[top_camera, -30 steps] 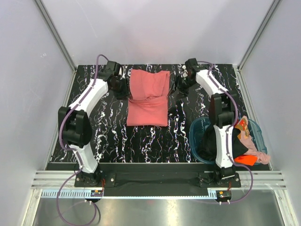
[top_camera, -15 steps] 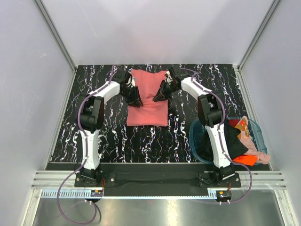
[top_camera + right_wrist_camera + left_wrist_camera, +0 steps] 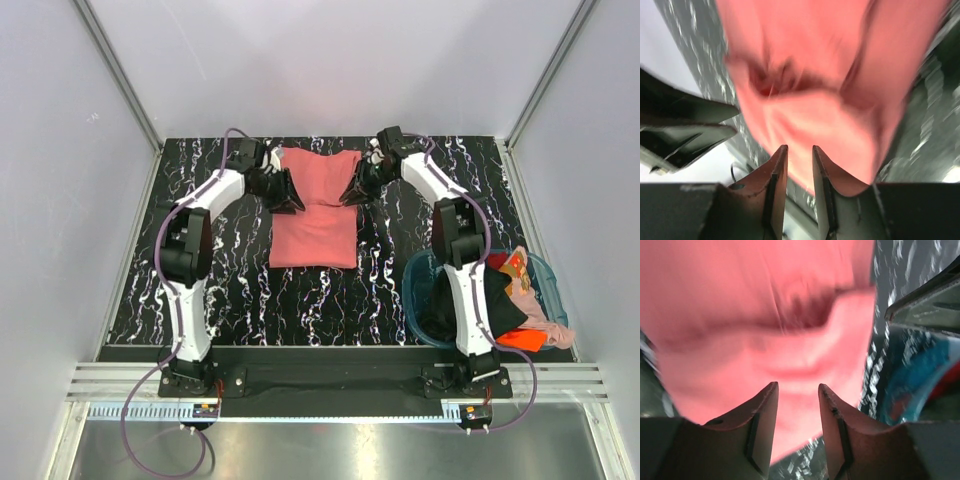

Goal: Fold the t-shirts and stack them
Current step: Fold the tshirt

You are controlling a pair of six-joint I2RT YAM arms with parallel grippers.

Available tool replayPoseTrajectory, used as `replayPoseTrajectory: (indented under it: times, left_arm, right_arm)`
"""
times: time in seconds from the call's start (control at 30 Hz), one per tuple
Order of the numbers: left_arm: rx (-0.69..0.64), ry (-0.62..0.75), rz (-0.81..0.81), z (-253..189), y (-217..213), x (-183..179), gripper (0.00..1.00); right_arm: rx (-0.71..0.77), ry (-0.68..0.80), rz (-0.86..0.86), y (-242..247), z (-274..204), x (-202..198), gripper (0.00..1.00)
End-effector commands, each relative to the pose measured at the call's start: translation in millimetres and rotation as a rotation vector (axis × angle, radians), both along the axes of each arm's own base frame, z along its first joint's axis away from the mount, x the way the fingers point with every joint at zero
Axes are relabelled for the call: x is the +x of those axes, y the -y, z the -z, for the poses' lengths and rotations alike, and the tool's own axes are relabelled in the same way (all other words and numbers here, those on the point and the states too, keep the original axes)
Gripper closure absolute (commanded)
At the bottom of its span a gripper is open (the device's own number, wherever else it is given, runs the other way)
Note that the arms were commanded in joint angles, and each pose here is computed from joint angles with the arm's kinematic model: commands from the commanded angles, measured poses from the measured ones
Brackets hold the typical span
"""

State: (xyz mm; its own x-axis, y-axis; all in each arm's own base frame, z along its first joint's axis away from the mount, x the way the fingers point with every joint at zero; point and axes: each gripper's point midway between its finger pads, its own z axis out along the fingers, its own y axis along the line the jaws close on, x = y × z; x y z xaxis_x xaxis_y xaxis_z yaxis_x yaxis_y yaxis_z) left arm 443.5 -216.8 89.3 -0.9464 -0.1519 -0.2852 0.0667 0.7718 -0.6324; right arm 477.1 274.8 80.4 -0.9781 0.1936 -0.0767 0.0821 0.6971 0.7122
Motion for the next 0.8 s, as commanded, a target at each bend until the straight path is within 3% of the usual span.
replayPoseTrajectory:
  times: [0.0,0.13,0.23,0.37,0.47,0.63,0.77]
  left_arm:
    - [-0.133,-0.002,0.030,-23,23,-30,0.59]
    - [-0.112,-0.079,-0.010,6,15,-56,0.60]
    - [-0.015,-0.161,-0.058,35,-6,-65,0.60]
    - [0.024,-0.215,-0.054,59,-20,-75,0.60]
    - [0.086,-0.215,0.001,74,-28,-76,0.60]
    - [0.116,-0.132,0.016,45,-34,-74,0.57]
    - [0.007,-0.072,0.047,-3,-7,-85,0.56]
  right_arm:
    - [0.078,0.018,-0.180,-37,-47,-62,0.66]
    - [0.124,-0.071,-0.272,-60,-19,-112,0.70]
    - [0.183,-0.120,-0.248,-61,-1,-118,0.82]
    - [0.122,-0.204,-0.261,-37,47,-135,0.95]
    - [0.075,-0.231,-0.228,-14,71,-146,0.97]
    - [0.077,-0.157,-0.256,-16,33,-142,0.96]
    - [0.145,-0.107,-0.303,-46,-9,-140,0.96]
